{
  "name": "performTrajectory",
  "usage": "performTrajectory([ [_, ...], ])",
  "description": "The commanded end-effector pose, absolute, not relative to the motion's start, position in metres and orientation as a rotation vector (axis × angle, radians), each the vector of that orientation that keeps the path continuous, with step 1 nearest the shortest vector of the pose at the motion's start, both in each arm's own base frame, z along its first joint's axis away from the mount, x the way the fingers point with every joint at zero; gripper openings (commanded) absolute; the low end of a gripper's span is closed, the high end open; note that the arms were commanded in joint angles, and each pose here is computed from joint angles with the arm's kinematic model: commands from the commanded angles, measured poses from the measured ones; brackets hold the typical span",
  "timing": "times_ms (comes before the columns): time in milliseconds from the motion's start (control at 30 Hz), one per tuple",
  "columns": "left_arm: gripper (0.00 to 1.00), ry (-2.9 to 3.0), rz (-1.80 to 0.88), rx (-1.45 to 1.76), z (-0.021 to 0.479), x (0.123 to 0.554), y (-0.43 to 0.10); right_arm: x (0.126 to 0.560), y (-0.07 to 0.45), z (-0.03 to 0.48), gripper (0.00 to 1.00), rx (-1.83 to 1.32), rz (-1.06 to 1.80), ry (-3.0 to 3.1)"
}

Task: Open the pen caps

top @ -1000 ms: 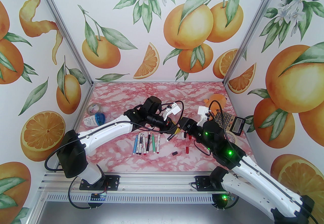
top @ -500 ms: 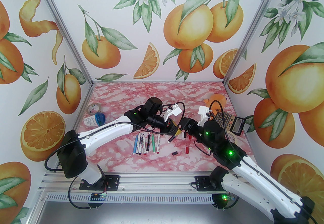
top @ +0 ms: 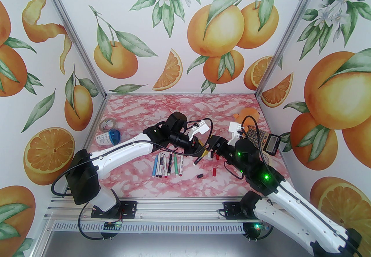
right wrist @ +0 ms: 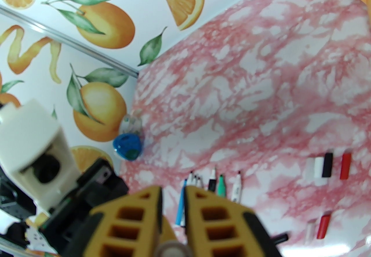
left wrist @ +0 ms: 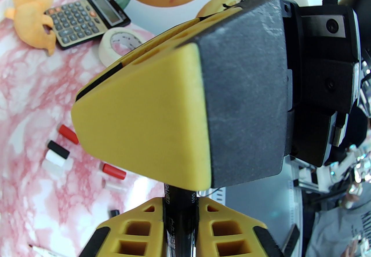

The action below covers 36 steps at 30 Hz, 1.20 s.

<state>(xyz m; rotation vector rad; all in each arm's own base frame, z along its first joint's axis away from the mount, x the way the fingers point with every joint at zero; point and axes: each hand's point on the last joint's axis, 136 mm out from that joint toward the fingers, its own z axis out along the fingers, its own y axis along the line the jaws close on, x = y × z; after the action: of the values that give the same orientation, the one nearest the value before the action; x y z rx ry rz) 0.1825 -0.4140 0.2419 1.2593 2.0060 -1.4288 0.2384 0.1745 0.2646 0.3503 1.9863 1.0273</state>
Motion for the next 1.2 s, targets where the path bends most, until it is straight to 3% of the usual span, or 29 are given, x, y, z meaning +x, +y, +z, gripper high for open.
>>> performTrajectory([
  [0,0.27,1.980,-1.469,1.293,0.238,0.176,-0.419,0.239,0.177,0.274,0.14,0.339,1.059,1.957],
  [267,0.29,1.990,-1.490,1.297,0.233,0.170,-0.425,0.241,0.180,0.273,0.14,0.341,1.074,1.956],
  [533,0.06,1.996,-1.470,1.293,0.230,0.171,-0.425,0.242,0.181,0.266,0.14,0.353,1.078,1.960],
  [867,0.00,2.077,-0.874,1.345,0.193,0.188,-0.412,0.248,0.117,0.251,0.10,0.639,0.818,1.912],
  [1167,0.00,2.040,-0.765,1.438,0.183,0.177,-0.416,0.249,0.087,0.257,0.08,0.731,0.707,1.884],
])
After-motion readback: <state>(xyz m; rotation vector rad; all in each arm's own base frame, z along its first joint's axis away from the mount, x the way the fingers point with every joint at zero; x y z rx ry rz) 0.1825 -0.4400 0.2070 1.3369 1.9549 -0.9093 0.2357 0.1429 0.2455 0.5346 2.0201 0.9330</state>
